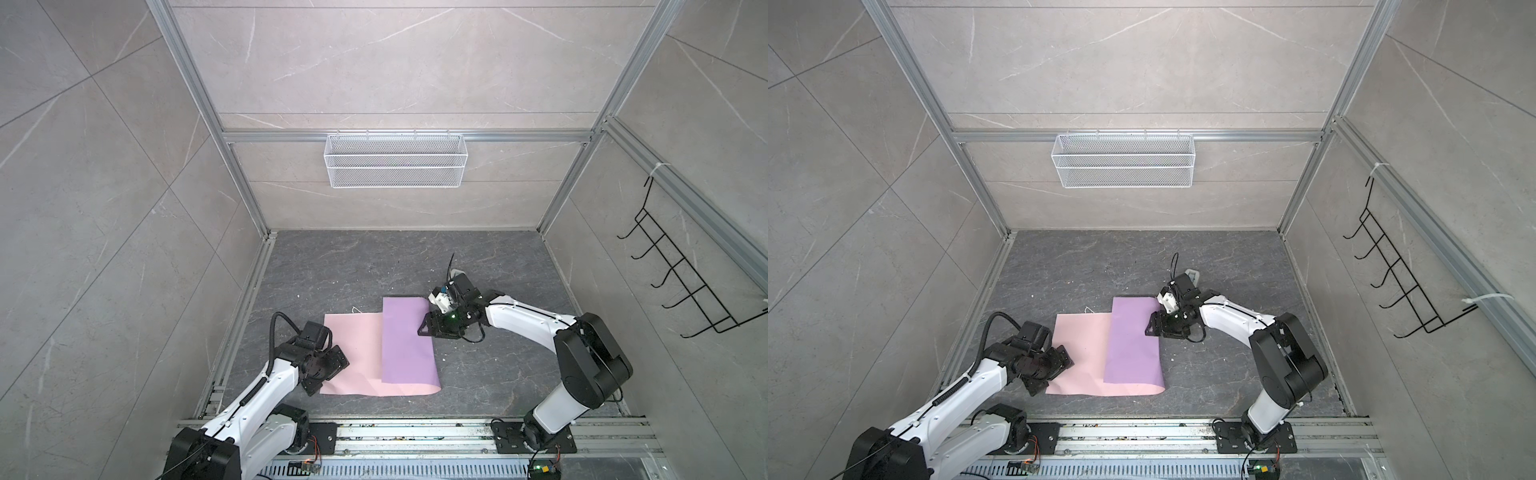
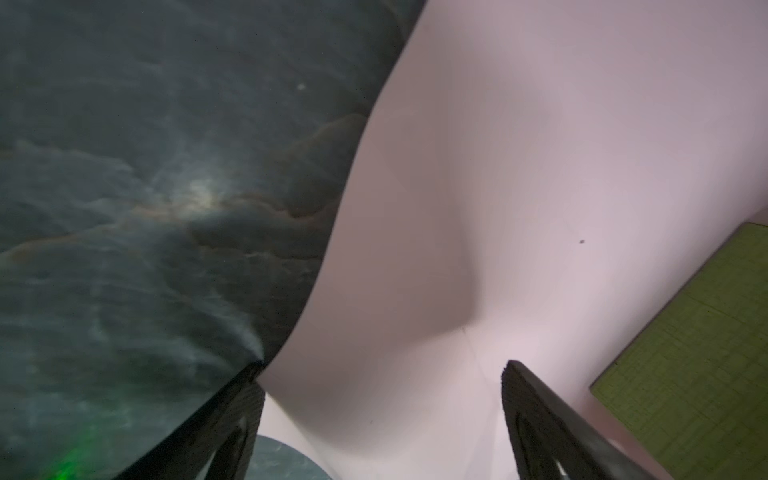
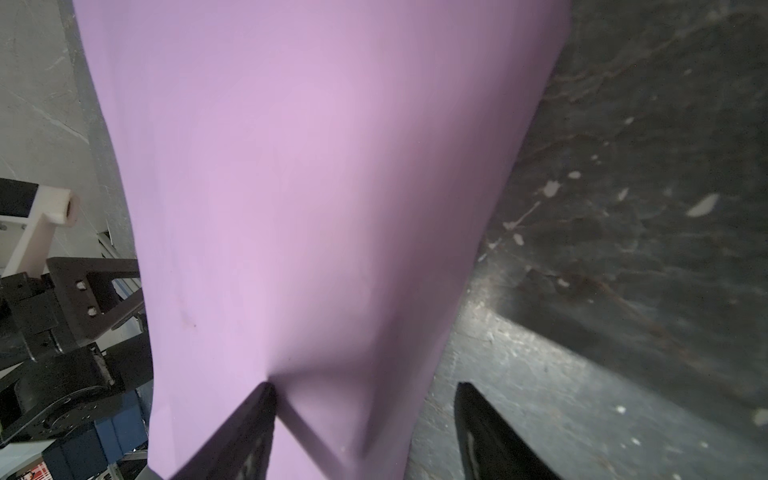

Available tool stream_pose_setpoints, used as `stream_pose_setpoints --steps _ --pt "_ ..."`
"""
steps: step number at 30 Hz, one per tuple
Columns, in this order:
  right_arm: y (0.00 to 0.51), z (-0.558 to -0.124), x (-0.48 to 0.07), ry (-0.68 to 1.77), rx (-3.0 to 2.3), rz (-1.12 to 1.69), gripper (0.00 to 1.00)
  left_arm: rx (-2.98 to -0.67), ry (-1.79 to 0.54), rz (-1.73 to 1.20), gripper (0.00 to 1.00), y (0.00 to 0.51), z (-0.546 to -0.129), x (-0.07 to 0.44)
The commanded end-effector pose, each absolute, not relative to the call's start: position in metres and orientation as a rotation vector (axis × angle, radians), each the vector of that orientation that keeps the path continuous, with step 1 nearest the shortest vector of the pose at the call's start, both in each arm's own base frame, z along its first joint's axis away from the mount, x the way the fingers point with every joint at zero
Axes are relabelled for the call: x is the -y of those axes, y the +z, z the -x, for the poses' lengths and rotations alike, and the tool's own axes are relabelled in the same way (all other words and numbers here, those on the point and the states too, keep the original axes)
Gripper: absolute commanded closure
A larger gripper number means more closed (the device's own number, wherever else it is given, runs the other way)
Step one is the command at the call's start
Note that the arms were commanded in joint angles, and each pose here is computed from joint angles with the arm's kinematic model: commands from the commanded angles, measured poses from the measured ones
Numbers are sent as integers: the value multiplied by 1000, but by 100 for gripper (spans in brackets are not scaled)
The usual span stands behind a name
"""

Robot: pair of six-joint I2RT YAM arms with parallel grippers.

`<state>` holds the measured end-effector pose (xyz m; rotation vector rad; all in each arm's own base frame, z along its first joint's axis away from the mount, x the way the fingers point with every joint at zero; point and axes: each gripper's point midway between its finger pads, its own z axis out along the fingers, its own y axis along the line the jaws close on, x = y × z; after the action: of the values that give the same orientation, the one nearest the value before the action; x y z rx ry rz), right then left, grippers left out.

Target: Wrap the gift box in paper

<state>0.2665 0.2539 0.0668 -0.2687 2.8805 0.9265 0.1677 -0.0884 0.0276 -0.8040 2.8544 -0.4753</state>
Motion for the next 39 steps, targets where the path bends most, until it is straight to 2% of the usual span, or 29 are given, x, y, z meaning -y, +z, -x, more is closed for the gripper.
stream_pose_setpoints --steps 1,11,18,27,39 --pt "33 -254 -230 720 -3006 245 31 -2806 -623 665 11 40 -189 105" --pt "33 -255 -230 721 -3004 241 32 -2711 -761 502 19 76 -221 113" --pt "34 -257 -231 723 -2998 244 32 -2762 -818 462 25 82 -228 118" --pt "33 -257 -231 722 -3000 242 33 -2818 -928 542 21 76 -231 119" --pt "30 -255 -231 728 -3007 235 34 -2747 -1066 660 14 82 -250 103"
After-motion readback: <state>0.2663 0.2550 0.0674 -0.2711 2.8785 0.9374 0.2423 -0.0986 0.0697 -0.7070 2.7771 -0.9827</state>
